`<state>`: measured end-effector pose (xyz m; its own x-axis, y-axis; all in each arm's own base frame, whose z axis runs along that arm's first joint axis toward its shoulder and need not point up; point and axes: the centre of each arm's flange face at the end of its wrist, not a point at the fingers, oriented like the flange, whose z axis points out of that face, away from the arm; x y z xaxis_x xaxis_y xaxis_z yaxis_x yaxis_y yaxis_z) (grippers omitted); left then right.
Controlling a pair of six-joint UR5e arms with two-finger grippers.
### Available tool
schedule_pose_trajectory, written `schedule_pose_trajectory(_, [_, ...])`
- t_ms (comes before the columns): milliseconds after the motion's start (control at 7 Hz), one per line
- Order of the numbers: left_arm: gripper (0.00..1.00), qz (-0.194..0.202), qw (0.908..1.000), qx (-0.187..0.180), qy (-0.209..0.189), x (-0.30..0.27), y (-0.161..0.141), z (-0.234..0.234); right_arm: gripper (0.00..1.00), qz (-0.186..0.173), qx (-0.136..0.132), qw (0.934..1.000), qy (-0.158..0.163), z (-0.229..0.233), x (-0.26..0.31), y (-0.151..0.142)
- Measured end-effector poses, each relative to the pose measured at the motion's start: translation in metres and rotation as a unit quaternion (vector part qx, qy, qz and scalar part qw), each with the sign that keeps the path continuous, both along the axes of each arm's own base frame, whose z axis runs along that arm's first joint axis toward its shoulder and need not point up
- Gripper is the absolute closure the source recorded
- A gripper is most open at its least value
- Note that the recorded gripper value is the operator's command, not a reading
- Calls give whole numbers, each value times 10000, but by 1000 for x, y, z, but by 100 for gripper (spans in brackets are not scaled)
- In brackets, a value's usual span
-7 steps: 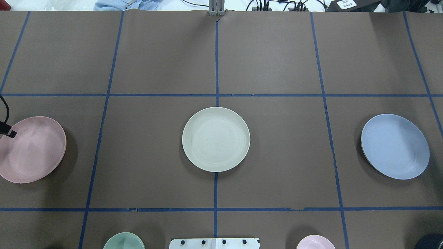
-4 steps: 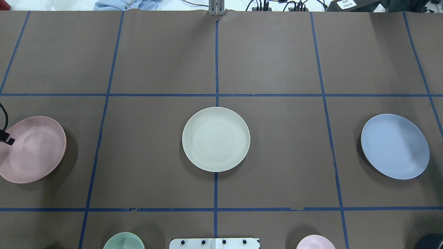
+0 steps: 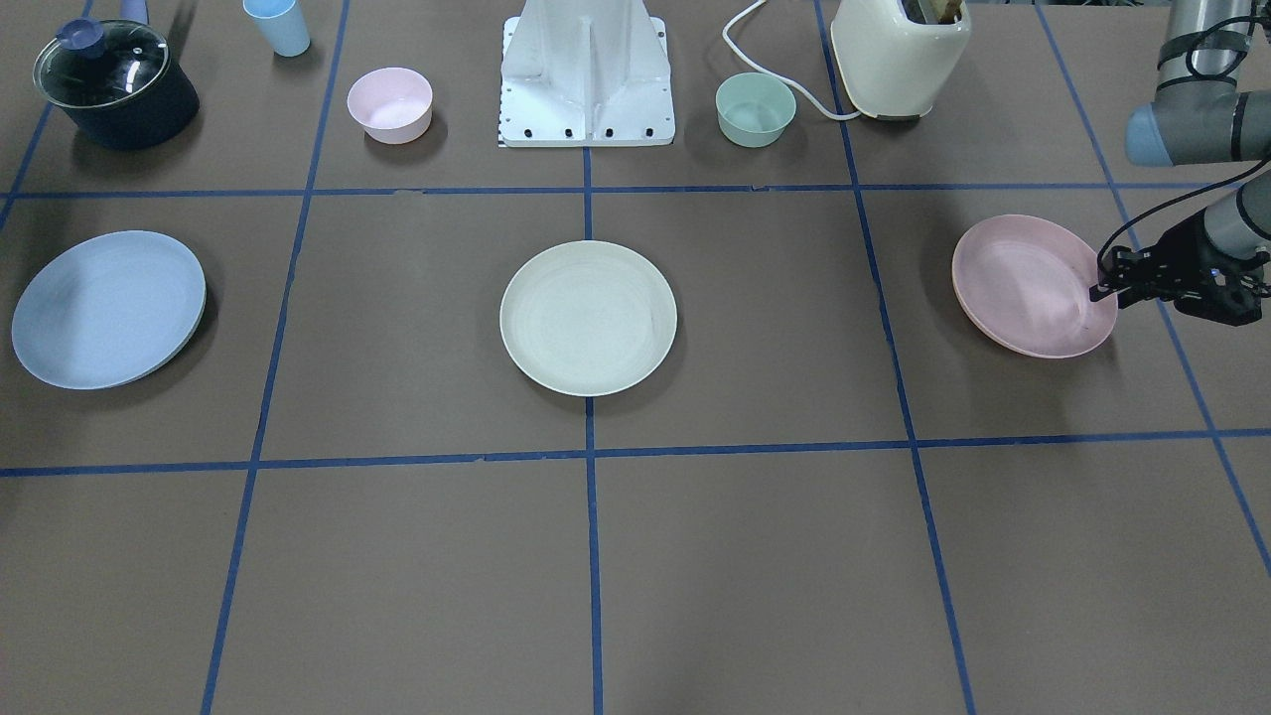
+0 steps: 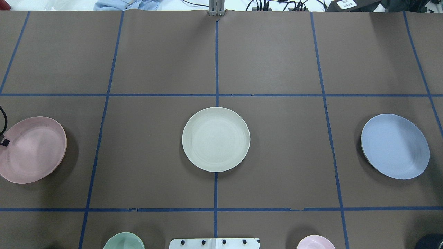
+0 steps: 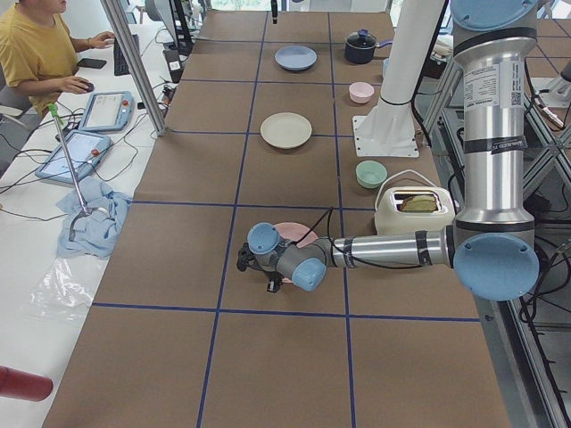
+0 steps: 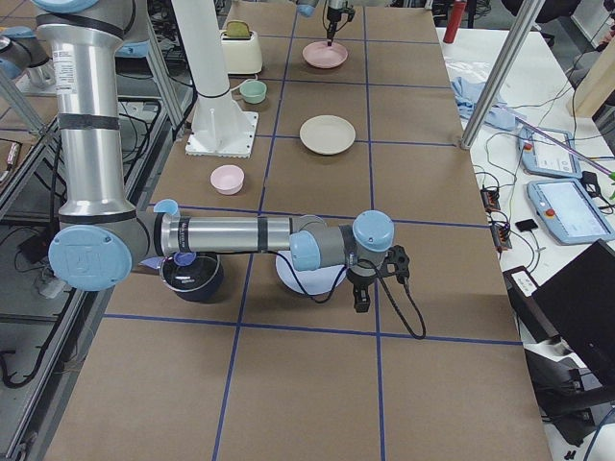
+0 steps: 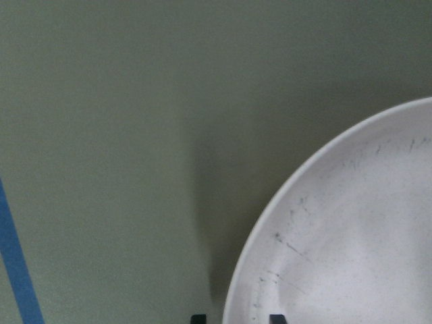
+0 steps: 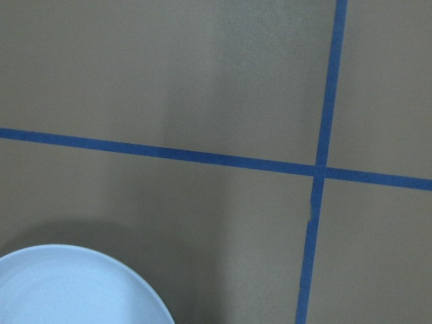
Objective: Stack three plates with pink and blue
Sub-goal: 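Lower the left gripper to the pink plate's rim and grasp it, then lift the pink plate with the left gripper and carry it over the cream plate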
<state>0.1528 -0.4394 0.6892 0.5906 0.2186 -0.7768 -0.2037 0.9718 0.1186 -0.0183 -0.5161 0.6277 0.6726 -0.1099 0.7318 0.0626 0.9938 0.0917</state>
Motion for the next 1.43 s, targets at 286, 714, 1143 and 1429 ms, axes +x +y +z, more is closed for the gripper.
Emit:
schedule_pose_trajectory(286, [100, 4, 10000, -9, 0, 1, 0, 0, 0, 79, -50, 10000, -18, -4, 0, 0])
schedule_pose_trajectory(714, [100, 111, 9992, -142, 348, 3, 2, -16, 0, 104, -68, 9999, -33, -6, 0, 0])
schedule_pose_trajectory(1143, [100, -33, 9946, -454, 934, 10, -15, -71, 0, 101, -75, 9999, -48, -6, -1, 0])
schedule_pose_trajectory(1429, [100, -347, 9866, -834, 1357, 27, -43, -153, 0, 100, -70, 9999, -45, -6, -1, 0])
